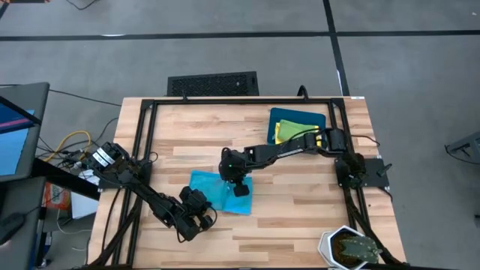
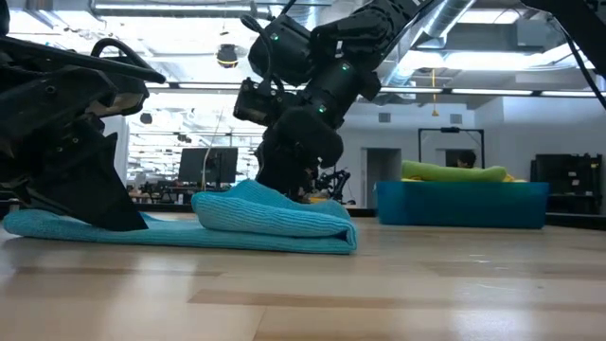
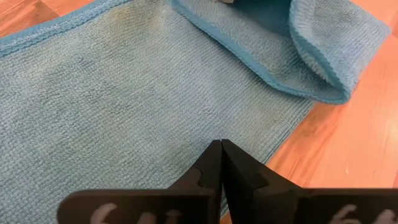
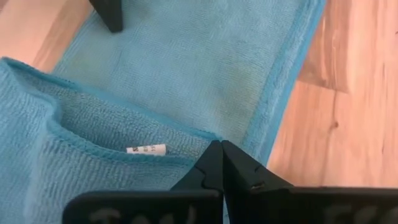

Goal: Fold microfiber towels
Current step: Fold the blue microfiber cloth

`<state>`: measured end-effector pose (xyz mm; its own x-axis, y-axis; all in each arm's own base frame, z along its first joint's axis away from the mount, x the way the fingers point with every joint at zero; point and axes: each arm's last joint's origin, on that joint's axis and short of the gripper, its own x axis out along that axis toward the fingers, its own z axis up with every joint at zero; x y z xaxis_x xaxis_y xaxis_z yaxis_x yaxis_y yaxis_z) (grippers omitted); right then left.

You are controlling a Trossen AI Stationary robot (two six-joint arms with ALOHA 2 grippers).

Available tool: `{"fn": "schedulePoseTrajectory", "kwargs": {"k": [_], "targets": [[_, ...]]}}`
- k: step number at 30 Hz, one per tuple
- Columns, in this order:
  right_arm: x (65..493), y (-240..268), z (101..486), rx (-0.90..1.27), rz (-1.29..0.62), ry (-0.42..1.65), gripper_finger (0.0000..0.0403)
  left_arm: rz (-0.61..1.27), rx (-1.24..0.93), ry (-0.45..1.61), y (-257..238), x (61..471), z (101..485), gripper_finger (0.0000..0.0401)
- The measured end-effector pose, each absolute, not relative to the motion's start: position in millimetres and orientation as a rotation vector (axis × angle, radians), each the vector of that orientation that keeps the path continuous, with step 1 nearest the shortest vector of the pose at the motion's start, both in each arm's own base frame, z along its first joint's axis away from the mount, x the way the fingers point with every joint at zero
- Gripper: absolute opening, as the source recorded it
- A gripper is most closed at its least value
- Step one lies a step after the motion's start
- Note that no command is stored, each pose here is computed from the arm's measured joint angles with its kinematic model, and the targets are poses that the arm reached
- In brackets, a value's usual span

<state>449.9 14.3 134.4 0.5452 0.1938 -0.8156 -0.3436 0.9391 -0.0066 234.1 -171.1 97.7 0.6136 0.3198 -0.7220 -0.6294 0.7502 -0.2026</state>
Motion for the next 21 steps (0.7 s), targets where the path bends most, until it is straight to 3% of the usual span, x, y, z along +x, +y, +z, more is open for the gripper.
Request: {"fn": "schedulePoseTrajectory", "kwargs": {"k": [6, 21], "targets": [[449.4, 16.6, 134.1, -0.183, 0.329, 0.947, 0.0025, 0.569, -0.464, 0.723, -171.1, 234.1, 97.7, 0.0], [449.0, 11.6, 136.5, -0.141, 0.238, 0.965, 0.0125, 0.565, -0.459, 0.727, -171.2, 234.1, 97.6, 0.0]]}}
